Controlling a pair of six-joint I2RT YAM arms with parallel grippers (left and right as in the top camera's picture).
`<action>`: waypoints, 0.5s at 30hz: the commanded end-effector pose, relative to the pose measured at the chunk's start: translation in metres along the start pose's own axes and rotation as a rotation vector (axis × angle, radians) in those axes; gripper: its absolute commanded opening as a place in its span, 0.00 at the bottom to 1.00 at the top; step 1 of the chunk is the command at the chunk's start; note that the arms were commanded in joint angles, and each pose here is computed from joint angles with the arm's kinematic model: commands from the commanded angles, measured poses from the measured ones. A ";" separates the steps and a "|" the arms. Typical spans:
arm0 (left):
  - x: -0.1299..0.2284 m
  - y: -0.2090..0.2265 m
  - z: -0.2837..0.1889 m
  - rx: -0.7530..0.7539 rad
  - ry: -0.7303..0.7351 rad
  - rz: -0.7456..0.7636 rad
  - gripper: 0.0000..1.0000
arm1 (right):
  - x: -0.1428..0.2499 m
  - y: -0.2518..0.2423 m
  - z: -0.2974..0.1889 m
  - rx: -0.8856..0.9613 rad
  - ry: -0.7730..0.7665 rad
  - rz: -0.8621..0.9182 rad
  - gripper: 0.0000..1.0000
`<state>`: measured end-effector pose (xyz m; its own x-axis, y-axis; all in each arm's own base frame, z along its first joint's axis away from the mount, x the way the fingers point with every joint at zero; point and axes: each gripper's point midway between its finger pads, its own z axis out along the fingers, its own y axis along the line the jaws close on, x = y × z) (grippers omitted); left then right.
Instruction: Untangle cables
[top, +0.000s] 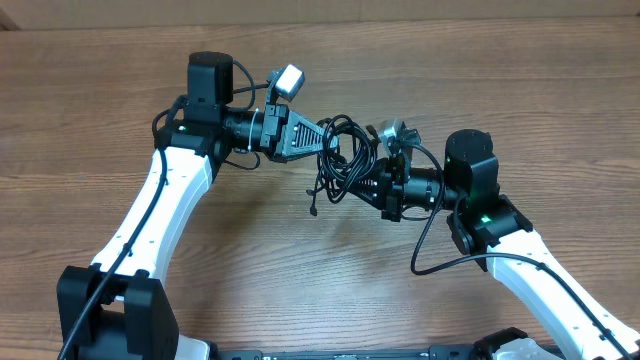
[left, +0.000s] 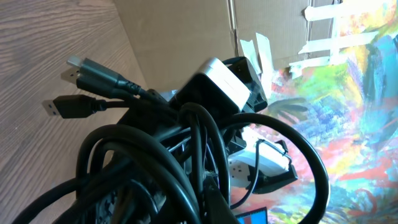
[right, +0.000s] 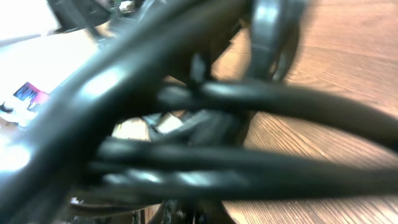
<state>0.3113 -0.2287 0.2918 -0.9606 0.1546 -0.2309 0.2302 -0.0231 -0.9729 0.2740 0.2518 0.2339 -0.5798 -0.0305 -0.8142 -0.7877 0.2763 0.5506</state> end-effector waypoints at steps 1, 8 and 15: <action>-0.003 -0.010 -0.005 0.021 0.004 0.024 0.04 | -0.012 -0.022 -0.007 0.115 -0.042 0.097 0.04; -0.003 -0.010 -0.005 0.021 0.003 0.025 0.04 | 0.001 -0.060 -0.030 0.267 -0.044 0.303 0.04; -0.003 -0.010 -0.005 0.020 0.003 0.025 0.04 | 0.007 -0.067 -0.037 0.293 -0.040 0.370 0.04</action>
<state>0.3134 -0.2276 0.2908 -0.9621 0.1453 -0.2307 0.2309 -0.0152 -0.9728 0.3042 0.2054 0.1948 -0.8028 0.1144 -0.5852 -0.4684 0.4864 0.7376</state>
